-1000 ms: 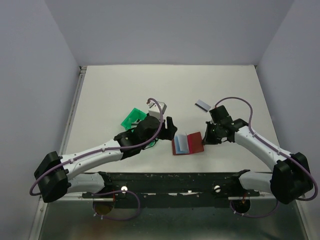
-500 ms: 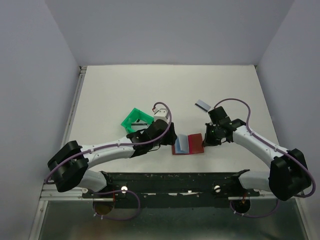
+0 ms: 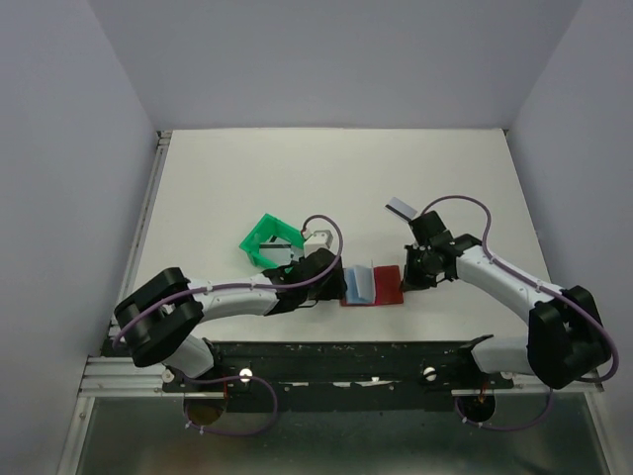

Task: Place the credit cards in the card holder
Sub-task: Open the card holder at the center of the board.

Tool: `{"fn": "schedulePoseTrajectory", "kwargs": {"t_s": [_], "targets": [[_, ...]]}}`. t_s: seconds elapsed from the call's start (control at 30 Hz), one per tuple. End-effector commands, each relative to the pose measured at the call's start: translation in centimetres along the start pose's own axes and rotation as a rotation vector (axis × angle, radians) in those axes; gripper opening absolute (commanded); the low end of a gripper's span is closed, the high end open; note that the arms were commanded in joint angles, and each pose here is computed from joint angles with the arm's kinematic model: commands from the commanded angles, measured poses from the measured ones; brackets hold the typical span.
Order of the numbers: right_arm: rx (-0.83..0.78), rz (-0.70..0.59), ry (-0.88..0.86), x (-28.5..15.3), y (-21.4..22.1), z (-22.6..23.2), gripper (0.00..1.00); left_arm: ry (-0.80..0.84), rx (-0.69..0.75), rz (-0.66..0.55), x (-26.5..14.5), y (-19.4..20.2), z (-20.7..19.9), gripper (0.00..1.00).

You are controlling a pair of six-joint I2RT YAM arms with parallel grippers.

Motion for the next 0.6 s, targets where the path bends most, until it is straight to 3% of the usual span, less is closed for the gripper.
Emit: {"fn": "schedulePoseTrajectory", "kwargs": {"t_s": [0.0, 0.57], "targets": [[-0.018, -0.002, 0.038, 1.1, -0.1, -0.4, 0.0, 0.02, -0.045, 0.026, 0.8, 0.8, -0.3, 0.65], [-0.021, 0.046, 0.049, 2.8, 0.0, -0.4, 0.01, 0.062, -0.075, 0.041, 2.1, 2.0, -0.1, 0.59]]}}
Point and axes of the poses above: each gripper's point midway between its finger pads, its own x axis out along the fingers, its own z axis along the line the jaws close on, y = z × x, the point moved 9 cm from there along -x, back along the fingers, and after that the axes turned 2 degrees about x, right-handed, at the moved point
